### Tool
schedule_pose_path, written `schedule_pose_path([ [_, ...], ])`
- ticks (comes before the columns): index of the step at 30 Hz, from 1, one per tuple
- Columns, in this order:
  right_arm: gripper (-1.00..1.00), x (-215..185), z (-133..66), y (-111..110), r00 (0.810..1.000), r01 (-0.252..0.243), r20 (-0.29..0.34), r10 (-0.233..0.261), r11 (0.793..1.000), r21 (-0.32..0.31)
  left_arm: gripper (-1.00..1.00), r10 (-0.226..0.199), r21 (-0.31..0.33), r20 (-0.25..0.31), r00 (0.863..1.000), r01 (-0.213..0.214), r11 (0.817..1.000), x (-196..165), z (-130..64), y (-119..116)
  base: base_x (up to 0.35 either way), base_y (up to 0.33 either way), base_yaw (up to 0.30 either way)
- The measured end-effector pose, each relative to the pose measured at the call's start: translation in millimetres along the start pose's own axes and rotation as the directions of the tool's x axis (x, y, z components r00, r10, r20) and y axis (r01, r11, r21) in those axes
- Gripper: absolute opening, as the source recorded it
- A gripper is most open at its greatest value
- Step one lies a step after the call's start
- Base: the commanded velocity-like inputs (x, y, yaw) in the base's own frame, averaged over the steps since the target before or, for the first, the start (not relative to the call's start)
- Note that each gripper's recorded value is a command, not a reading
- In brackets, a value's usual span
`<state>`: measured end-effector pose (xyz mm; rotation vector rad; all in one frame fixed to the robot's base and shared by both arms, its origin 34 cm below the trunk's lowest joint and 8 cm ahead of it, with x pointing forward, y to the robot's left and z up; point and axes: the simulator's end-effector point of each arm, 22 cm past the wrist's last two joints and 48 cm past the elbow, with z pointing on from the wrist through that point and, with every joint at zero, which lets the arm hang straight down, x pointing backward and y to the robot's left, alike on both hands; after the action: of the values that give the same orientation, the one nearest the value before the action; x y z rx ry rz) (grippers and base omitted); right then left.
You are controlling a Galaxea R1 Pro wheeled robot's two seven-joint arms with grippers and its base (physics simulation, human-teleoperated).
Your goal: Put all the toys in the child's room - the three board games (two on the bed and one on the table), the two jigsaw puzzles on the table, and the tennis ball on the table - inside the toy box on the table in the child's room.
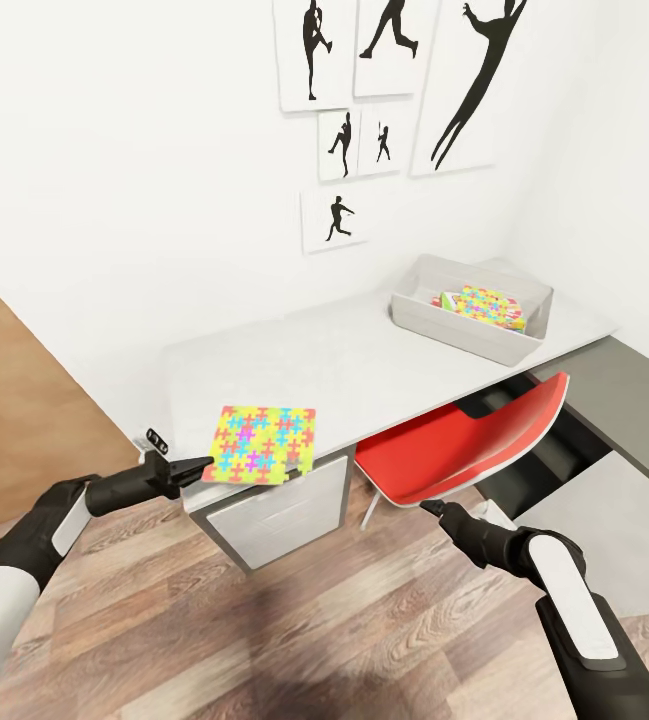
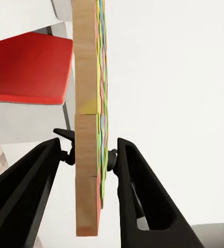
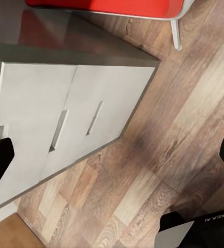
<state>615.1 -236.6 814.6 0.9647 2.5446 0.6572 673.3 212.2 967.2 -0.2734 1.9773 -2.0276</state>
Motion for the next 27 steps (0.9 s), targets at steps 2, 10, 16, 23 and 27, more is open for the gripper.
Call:
schedule_pose_path([
  [2, 1.0, 0, 0.0, 0, 1.0, 0.0, 0.0, 0.0, 1.0, 0.0, -1.0, 0.0, 0.0, -0.002, 1.0, 0.0, 1.0, 0, 0.2, 0, 0.0, 0.0, 0.0],
  [10, 1.0, -4, -3.9, 5, 1.0, 0.002, 0.011, -0.002, 1.0, -0.013, -1.0, 0.007, 0.013, -0.002, 1.0, -0.007, 1.0, 0, -0.1, -6, 0.0, 0.0, -0.042],
  [16, 1.0, -6, -7.7, 10, 1.0, 0.004, 0.018, -0.003, 1.0, -0.023, -1.0, 0.016, 0.022, -0.003, 1.0, -0.016, 1.0, -1, 0.2, -12, 0.0, 0.0, -0.143],
  [23, 1.0, -8, -11.2, 13, 1.0, 0.005, 0.023, -0.005, 1.0, -0.029, -1.0, 0.026, 0.026, -0.003, 1.0, -0.026, 0.999, -1, 0.6, -18, 0.0, 0.0, -0.188],
  [27, 1.0, -9, -12.9, 16, 1.0, 0.007, 0.026, -0.006, 0.999, -0.038, -1.0, 0.031, 0.027, -0.003, 1.0, -0.031, 0.999, -1, 0.7, -21, 0.0, 0.0, -0.196],
])
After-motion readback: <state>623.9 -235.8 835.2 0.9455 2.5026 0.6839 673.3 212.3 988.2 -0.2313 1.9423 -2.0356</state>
